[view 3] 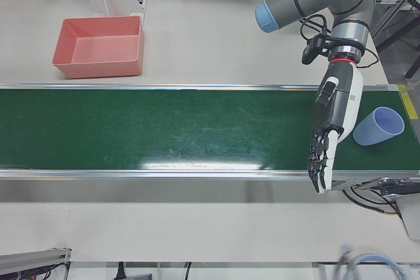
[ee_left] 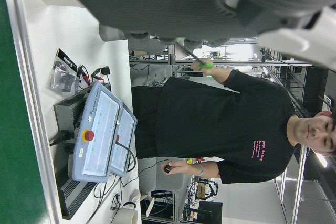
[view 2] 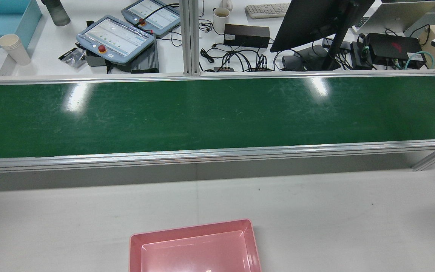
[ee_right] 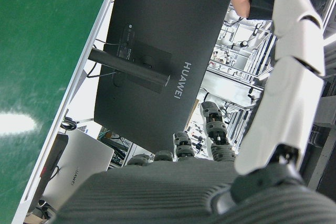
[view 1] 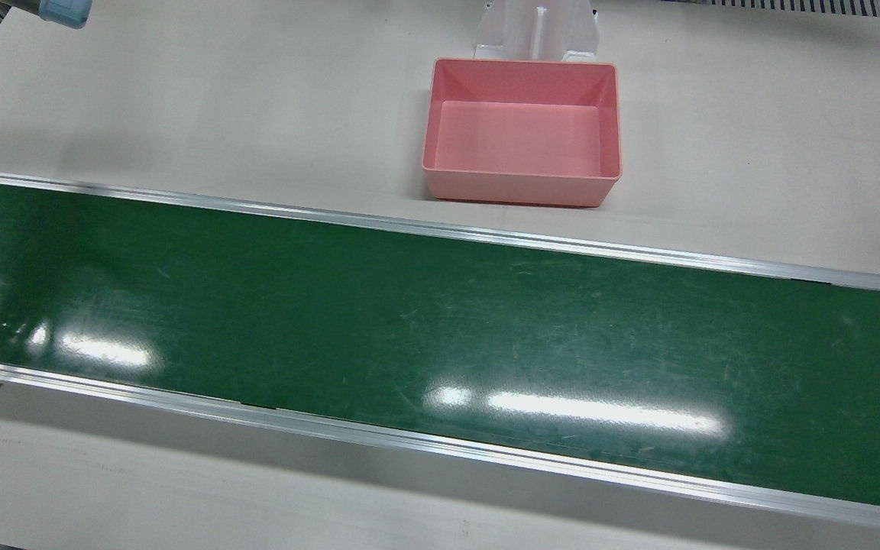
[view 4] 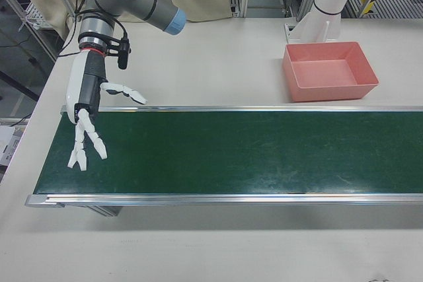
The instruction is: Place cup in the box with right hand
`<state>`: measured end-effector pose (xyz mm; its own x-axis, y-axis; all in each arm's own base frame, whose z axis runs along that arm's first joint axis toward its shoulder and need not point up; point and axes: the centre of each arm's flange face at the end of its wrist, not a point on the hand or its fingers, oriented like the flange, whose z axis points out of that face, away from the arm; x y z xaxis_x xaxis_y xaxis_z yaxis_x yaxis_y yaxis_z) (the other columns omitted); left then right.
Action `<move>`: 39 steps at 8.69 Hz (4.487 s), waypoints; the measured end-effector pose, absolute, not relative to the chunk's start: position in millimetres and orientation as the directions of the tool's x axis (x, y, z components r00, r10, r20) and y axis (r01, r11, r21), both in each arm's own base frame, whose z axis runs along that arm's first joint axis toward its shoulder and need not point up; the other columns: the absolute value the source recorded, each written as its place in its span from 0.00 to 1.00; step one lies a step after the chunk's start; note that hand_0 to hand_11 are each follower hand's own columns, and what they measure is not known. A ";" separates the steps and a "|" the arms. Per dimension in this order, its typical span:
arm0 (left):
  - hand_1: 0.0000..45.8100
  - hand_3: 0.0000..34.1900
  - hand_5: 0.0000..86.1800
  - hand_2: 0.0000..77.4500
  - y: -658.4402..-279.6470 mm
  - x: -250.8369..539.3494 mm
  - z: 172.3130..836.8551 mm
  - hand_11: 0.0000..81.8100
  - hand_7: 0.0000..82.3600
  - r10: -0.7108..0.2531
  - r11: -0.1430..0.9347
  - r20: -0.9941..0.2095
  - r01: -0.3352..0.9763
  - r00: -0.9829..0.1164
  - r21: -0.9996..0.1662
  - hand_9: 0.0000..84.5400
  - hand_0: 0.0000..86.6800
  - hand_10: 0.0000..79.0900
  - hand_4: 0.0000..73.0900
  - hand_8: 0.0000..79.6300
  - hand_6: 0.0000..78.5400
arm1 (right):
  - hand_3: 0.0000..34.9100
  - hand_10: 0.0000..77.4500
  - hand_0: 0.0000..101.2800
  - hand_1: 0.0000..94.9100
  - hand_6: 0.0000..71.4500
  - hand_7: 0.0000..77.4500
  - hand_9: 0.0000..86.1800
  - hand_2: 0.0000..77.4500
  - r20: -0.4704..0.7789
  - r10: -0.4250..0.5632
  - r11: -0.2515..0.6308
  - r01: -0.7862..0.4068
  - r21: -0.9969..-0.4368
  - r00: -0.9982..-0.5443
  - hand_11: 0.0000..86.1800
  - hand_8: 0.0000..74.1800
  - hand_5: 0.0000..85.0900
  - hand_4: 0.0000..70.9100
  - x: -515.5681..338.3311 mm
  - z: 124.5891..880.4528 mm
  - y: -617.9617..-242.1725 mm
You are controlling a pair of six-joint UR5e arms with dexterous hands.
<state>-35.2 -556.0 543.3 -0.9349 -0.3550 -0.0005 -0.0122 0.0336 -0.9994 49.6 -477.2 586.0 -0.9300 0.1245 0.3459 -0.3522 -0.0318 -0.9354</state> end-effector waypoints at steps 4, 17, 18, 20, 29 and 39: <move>0.01 0.00 0.01 0.01 -556.0 -35.1 543.1 0.00 0.01 -0.355 0.034 -0.001 -0.012 -0.935 -0.999 0.00 0.00 0.00 0.01 0.00 0.00 | 0.00 0.01 0.44 0.11 0.05 0.13 0.01 0.19 0.354 0.107 -0.017 -0.358 -0.934 -0.929 0.01 0.01 0.06 0.00 51.9 578.3 -476.7; 0.01 0.00 0.01 0.01 -555.9 -34.9 542.5 0.00 0.01 -0.355 0.035 -0.001 -0.012 -0.935 -0.999 0.00 0.00 0.00 0.01 0.00 0.01 | 0.00 0.01 0.48 0.20 0.01 0.02 0.02 0.06 0.317 0.072 -0.053 -0.321 -0.946 -0.946 0.01 0.01 0.08 0.00 17.3 631.4 -511.1; 0.01 0.00 0.01 0.01 -555.9 -35.0 542.3 0.00 0.01 -0.355 0.035 -0.001 -0.012 -0.935 -0.999 0.00 0.00 0.00 0.01 0.00 0.01 | 0.00 0.01 0.48 0.21 0.01 0.02 0.01 0.06 0.313 0.073 -0.053 -0.318 -0.947 -0.947 0.01 0.05 0.08 0.00 16.4 631.7 -511.4; 0.01 0.00 0.01 0.01 -555.9 -34.7 542.5 0.00 0.01 -0.356 0.035 -0.001 -0.012 -0.935 -0.999 0.00 0.00 0.00 0.01 0.00 0.00 | 0.00 0.01 0.51 0.24 0.01 0.02 0.01 0.07 0.311 0.080 -0.054 -0.316 -0.947 -0.947 0.01 0.02 0.08 0.00 12.4 632.9 -511.8; 0.01 0.00 0.01 0.01 -555.8 -35.0 542.2 0.00 0.01 -0.355 0.035 -0.001 -0.012 -0.935 -0.999 0.00 0.00 0.00 0.01 0.00 0.01 | 0.00 0.01 0.49 0.21 0.01 0.02 0.04 0.14 0.404 -0.067 -0.008 -0.405 -0.914 -0.912 0.03 0.05 0.08 0.00 -17.9 607.1 -536.0; 0.01 0.00 0.01 0.01 -555.5 -35.2 542.1 0.00 0.01 -0.355 0.035 -0.001 -0.012 -0.935 -0.999 0.00 0.00 0.00 0.01 0.00 0.01 | 0.00 0.01 0.46 0.18 0.01 0.02 0.05 0.18 0.383 0.019 0.039 -0.382 -0.923 -0.924 0.01 0.05 0.06 0.00 -101.6 602.0 -522.3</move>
